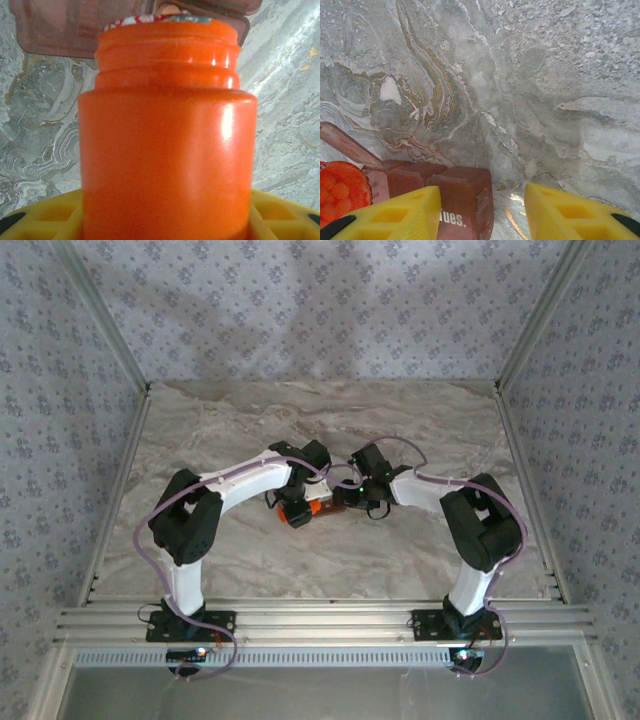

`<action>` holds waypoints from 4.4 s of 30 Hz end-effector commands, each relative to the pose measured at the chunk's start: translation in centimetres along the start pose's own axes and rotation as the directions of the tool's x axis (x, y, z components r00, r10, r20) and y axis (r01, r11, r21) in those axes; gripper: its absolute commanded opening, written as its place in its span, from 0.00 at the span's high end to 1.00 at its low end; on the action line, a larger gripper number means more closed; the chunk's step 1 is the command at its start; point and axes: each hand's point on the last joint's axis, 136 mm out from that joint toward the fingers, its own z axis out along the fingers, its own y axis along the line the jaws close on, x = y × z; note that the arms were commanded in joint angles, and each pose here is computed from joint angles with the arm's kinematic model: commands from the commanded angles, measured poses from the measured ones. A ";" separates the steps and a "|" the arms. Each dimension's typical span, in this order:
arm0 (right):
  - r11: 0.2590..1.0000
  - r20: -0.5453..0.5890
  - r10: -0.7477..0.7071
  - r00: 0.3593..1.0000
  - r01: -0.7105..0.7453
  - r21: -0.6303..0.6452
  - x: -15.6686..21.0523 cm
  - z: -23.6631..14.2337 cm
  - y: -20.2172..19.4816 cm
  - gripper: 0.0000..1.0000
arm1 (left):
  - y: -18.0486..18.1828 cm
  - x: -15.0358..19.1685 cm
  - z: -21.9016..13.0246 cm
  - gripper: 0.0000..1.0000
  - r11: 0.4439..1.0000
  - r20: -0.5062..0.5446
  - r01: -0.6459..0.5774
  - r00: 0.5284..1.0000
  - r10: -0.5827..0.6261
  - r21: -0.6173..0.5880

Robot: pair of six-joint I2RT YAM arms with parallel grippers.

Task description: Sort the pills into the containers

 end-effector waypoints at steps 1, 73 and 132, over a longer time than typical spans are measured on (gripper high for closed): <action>0.999 -0.024 0.032 0.999 -0.032 0.011 0.7 -0.6 -0.5 0.49 | -0.2 0.0 -1.6 1.00 1.000 0.010 -0.029 1.000 0.029 0.001; 0.995 -0.056 0.093 0.994 -0.095 -0.027 1.6 0.5 -1.5 0.53 | -0.1 0.0 -1.1 1.00 0.991 -0.087 -0.118 0.990 0.112 -0.068; 0.996 -0.073 0.091 0.993 -0.093 -0.018 2.0 0.5 -1.8 0.53 | 1.1 -0.4 -2.2 1.00 0.970 -0.111 -0.173 0.982 0.156 -0.172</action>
